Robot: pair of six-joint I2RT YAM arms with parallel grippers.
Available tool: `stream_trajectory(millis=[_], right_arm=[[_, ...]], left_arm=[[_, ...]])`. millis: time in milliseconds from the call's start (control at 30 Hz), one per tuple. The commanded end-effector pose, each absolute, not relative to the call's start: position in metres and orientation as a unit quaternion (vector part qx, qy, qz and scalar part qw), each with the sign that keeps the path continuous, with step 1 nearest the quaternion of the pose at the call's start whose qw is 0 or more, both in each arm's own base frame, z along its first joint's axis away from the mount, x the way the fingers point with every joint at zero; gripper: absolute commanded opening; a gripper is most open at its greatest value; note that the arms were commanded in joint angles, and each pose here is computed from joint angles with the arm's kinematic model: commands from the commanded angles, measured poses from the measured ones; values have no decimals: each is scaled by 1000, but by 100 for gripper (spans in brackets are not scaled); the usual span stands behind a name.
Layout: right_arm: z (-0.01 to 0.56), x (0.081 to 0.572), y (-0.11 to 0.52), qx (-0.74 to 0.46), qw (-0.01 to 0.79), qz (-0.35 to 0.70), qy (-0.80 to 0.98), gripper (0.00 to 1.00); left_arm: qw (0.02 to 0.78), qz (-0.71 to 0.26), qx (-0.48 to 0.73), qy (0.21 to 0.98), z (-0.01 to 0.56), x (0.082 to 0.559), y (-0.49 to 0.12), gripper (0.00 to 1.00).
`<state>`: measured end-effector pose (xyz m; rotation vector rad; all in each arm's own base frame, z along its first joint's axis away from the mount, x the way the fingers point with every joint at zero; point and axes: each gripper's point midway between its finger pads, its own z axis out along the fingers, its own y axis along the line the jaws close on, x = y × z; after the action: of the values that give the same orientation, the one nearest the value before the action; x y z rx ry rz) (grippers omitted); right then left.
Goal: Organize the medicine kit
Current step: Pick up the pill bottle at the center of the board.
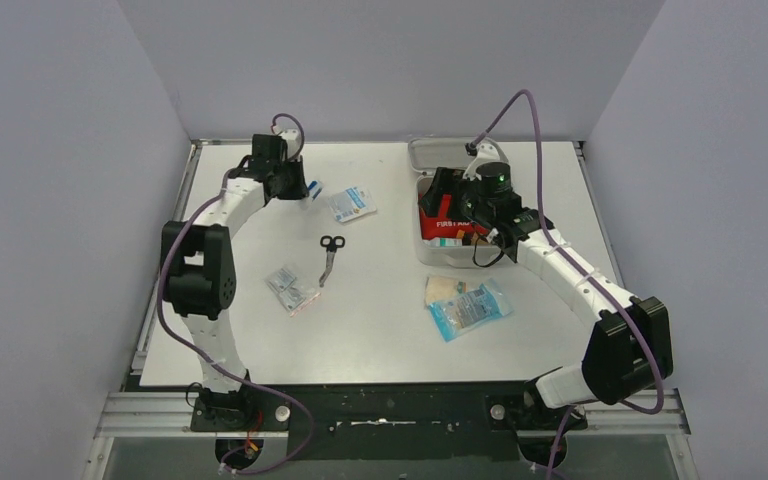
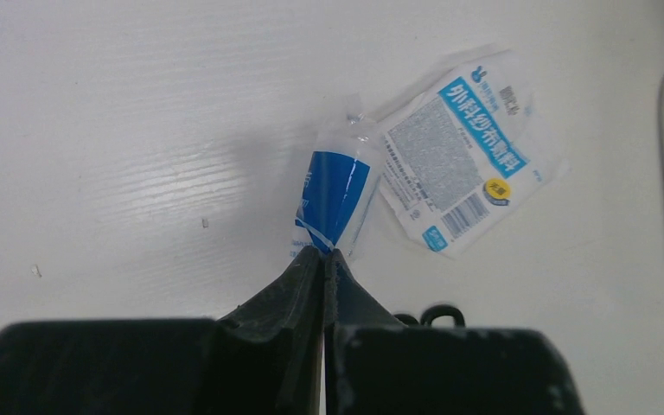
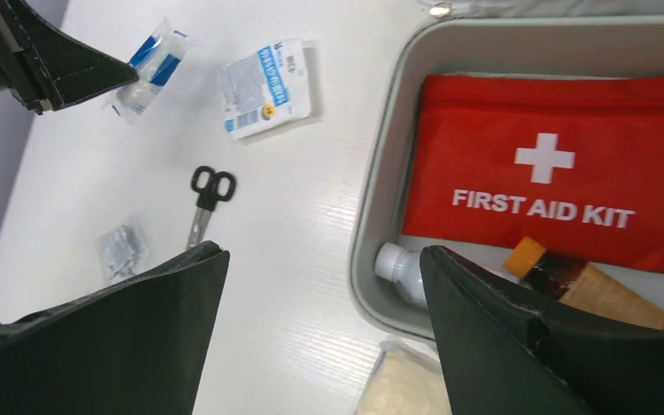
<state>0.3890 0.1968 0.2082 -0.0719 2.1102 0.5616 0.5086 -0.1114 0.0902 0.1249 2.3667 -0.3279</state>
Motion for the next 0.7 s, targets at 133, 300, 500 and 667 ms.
stream_trajectory(millis=[133, 300, 500, 667], right_arm=[[254, 376, 241, 19, 484, 406, 775, 73], [272, 366, 264, 16, 484, 474, 735, 65], [300, 345, 293, -12, 475, 555, 683, 63], [312, 337, 313, -11, 474, 574, 668, 72]], left_arm=[[444, -305, 13, 842, 199, 475, -159, 0], [447, -431, -12, 784, 234, 439, -186, 0], [417, -570, -41, 707, 277, 390, -219, 0], [391, -639, -44, 661, 300, 362, -241, 0]])
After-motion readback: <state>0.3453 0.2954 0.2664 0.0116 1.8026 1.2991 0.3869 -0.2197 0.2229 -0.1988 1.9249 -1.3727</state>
